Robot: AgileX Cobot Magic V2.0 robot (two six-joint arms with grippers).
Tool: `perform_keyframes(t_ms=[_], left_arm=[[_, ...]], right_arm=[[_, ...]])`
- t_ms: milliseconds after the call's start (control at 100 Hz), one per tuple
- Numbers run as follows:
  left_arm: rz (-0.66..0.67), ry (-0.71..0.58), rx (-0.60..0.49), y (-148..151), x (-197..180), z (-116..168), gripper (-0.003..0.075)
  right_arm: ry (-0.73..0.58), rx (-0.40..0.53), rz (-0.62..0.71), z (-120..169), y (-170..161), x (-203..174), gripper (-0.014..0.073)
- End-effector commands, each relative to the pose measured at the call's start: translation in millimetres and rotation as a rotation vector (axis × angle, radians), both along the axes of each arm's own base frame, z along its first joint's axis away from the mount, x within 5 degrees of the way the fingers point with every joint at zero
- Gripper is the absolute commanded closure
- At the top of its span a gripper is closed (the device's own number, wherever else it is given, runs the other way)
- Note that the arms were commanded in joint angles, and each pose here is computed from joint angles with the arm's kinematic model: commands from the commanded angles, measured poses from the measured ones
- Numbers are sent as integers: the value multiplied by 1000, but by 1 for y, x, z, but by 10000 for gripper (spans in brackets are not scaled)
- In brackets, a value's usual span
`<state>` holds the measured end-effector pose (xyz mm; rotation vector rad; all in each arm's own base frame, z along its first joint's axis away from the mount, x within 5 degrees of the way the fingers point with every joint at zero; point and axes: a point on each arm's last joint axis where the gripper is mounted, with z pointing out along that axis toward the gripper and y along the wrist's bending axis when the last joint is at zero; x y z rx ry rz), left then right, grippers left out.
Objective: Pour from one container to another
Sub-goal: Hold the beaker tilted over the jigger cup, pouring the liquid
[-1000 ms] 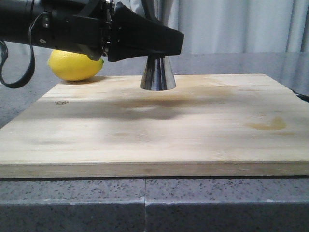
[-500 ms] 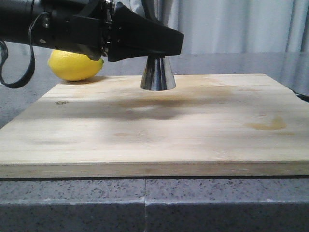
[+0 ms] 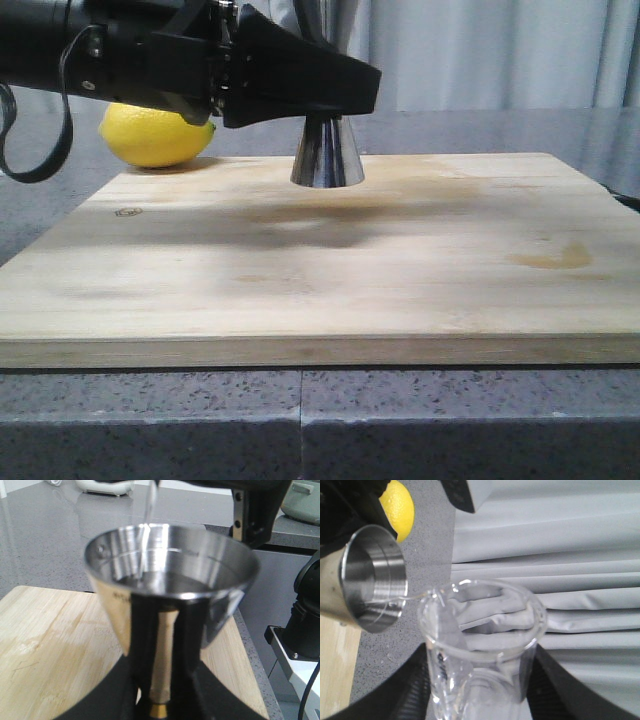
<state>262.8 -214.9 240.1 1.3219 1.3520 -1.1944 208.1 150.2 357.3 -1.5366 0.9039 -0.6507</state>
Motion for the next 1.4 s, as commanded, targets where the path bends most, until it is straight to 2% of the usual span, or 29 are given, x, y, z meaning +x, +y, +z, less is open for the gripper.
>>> perform_keyframes(t_ms=[0,1390], left_arm=[[-147,-18,-182,-1,-18,35,739],[-147,-18,-182,-1,-18,35,739]], right_arm=[[-88,-9,-21,19,-4,-1,452],[-134,-79,-12,19,-4,-1,452]])
